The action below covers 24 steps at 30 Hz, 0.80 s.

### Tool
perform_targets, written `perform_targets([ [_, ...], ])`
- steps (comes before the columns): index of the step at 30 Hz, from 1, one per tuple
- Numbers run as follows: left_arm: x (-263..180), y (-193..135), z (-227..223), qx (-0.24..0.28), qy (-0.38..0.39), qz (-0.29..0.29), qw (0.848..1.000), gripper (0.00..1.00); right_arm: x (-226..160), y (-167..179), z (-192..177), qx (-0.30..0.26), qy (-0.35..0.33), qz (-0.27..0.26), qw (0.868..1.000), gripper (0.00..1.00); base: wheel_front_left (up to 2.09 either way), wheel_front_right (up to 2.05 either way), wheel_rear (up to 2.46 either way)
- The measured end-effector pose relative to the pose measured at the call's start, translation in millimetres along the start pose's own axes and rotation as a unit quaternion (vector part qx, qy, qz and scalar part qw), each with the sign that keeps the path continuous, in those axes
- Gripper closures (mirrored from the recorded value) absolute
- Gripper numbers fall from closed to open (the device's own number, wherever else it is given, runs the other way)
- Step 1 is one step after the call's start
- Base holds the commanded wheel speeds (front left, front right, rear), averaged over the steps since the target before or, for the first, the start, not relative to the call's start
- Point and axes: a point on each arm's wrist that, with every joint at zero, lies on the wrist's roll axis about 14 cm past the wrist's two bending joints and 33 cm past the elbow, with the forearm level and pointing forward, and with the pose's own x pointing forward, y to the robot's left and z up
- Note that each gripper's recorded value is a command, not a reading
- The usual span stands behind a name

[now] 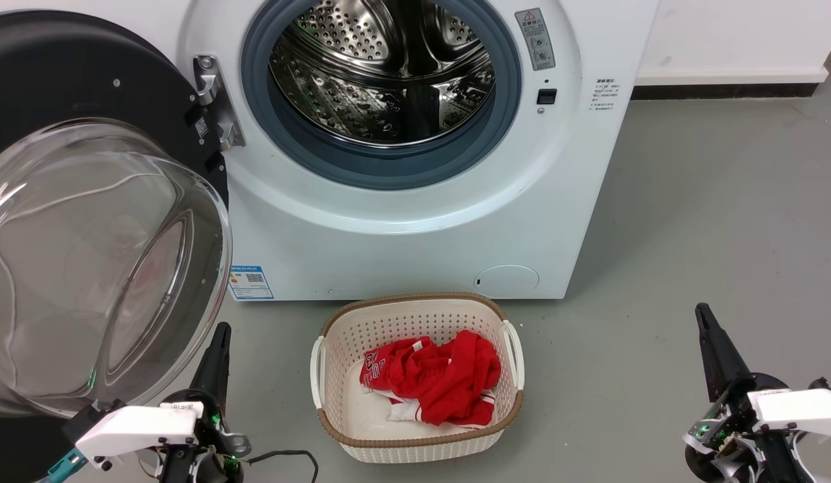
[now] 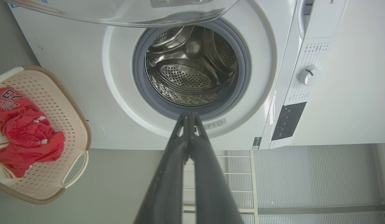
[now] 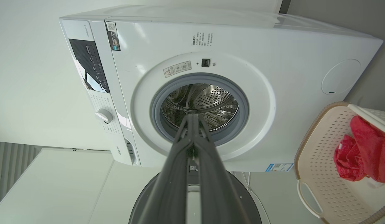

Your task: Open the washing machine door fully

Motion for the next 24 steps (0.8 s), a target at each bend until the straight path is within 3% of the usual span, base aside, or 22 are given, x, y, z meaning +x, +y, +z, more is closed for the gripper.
perform_targets([
  [9, 2.0, -2.5, 1.0, -0.03, 0.001, -0.007, 1.0, 1.0, 2.9, 1.5, -0.4, 0.031, 0.002, 0.003, 1.0, 1.0, 0.0, 0.0, 0.0],
  [24, 2.2, -2.8, 1.0, -0.03, 0.001, -0.007, 1.0, 1.0, 2.8, 1.2, -0.1, 0.032, 0.001, 0.003, 0.999, 1.0, 0.0, 0.0, 0.0],
])
